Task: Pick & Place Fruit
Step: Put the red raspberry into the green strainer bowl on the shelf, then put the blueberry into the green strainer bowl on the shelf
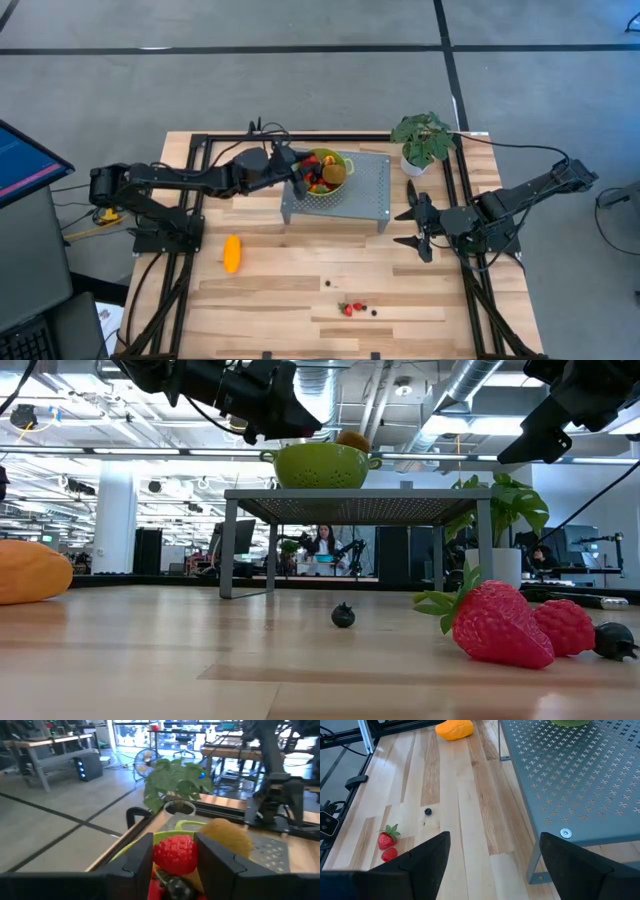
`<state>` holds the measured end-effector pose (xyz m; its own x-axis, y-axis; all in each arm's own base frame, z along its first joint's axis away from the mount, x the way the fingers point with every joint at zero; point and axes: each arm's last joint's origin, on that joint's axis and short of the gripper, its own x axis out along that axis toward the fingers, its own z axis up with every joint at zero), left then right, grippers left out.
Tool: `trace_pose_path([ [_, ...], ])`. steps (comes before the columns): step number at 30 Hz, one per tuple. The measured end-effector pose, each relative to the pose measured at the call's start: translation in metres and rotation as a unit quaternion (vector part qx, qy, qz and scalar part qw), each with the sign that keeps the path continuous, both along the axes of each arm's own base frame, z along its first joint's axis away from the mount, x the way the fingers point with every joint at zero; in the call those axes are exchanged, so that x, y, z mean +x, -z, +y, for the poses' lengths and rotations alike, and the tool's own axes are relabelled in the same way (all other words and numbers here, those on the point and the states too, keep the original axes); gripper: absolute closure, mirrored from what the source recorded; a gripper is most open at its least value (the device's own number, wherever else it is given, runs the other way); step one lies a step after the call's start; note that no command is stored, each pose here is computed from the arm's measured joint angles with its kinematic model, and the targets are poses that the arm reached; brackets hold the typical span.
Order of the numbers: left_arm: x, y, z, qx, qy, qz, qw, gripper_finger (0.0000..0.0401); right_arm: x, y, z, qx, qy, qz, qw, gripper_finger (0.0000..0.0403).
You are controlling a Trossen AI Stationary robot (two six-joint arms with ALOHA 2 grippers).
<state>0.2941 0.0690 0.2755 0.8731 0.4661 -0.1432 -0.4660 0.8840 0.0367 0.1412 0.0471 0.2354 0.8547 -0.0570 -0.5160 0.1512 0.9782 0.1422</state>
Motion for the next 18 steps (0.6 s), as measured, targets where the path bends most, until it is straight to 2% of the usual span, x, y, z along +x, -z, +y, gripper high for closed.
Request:
trace_pose_path([
  [7,0.0002,0.0006,-0.001,-0.004,0.003,0.001,1.0,0.0263,0.0,0.0001,0.0,0.0,0.0,0.0,1.0,0.0101],
  [18,0.001,0.0022,-0.0055,-0.016,0.009,0.004,1.0,0.0176,0.0,0.0,0.0001,0.0,0.0,0.0,1.0,0.0101],
])
